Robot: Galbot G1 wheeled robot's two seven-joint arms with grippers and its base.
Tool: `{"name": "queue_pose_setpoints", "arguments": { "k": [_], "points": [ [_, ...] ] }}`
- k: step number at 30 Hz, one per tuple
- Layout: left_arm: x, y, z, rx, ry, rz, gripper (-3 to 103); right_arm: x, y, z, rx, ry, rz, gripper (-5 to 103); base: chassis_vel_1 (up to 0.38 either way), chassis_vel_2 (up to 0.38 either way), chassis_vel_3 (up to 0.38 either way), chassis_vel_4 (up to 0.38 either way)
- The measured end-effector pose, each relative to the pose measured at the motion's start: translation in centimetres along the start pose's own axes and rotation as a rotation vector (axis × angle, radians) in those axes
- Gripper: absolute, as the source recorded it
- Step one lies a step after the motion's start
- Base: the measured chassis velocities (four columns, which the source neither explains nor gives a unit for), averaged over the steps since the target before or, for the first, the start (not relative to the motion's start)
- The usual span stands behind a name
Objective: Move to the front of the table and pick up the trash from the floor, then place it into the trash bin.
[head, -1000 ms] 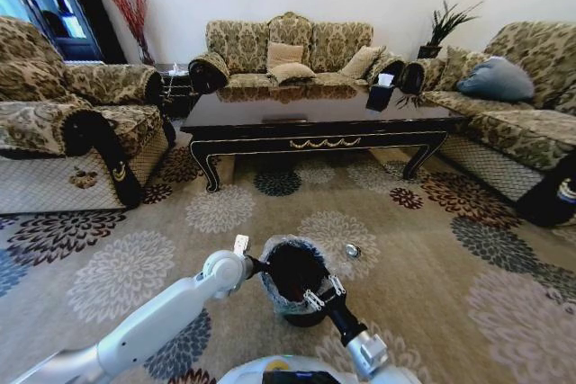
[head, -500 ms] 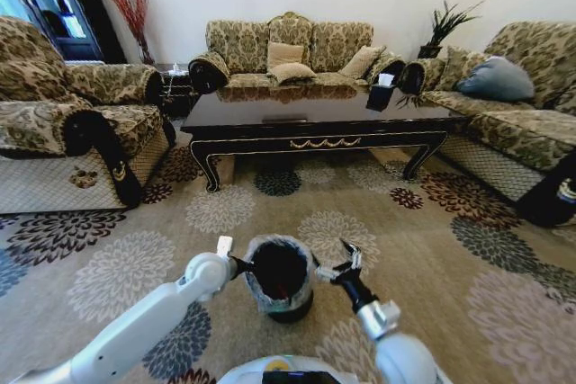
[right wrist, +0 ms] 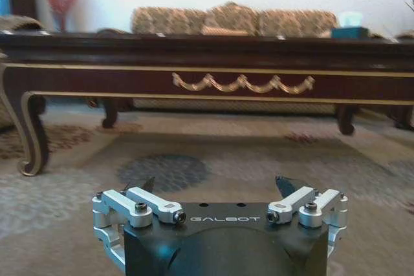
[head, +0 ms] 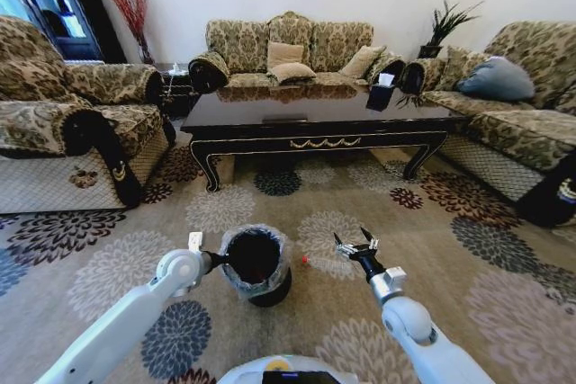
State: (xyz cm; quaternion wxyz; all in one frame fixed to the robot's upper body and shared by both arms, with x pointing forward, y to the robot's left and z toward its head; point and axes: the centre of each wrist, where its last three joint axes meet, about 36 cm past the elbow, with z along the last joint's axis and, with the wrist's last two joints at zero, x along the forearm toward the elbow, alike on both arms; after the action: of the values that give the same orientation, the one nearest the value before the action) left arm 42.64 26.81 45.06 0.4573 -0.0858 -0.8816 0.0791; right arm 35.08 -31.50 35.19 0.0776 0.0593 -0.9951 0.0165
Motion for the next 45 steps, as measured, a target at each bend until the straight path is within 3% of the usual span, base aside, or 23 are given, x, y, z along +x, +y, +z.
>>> {"name": "queue_pose_setpoints", "arguments": {
  "k": [9, 25, 33, 45],
  "points": [
    [-0.2, 0.2, -0.1, 0.016, -0.001, 0.01, 0, -4.8, -3.9, 1.7, -0.06, 0.116, 0.115, 100, 0.0, 0.0, 0.0, 0.0],
    [0.8, 0.7, -0.2, 0.029, -0.006, 0.011, 0, -8.4, -8.7, 9.8, -0.02, 0.27, 0.199, 100, 0.0, 0.0, 0.0, 0.0],
    [0.9, 0.6, 0.1, 0.035, 0.0, 0.007, 0, -8.1, -9.4, 13.2, 0.008, 0.323, 0.189, 100, 0.0, 0.0, 0.0, 0.0],
    [0.9, 0.7, 0.3, 0.039, 0.004, 0.004, 0, -9.5, -9.9, 14.9, 0.027, 0.333, 0.16, 100, 0.0, 0.0, 0.0, 0.0]
  ]
}}
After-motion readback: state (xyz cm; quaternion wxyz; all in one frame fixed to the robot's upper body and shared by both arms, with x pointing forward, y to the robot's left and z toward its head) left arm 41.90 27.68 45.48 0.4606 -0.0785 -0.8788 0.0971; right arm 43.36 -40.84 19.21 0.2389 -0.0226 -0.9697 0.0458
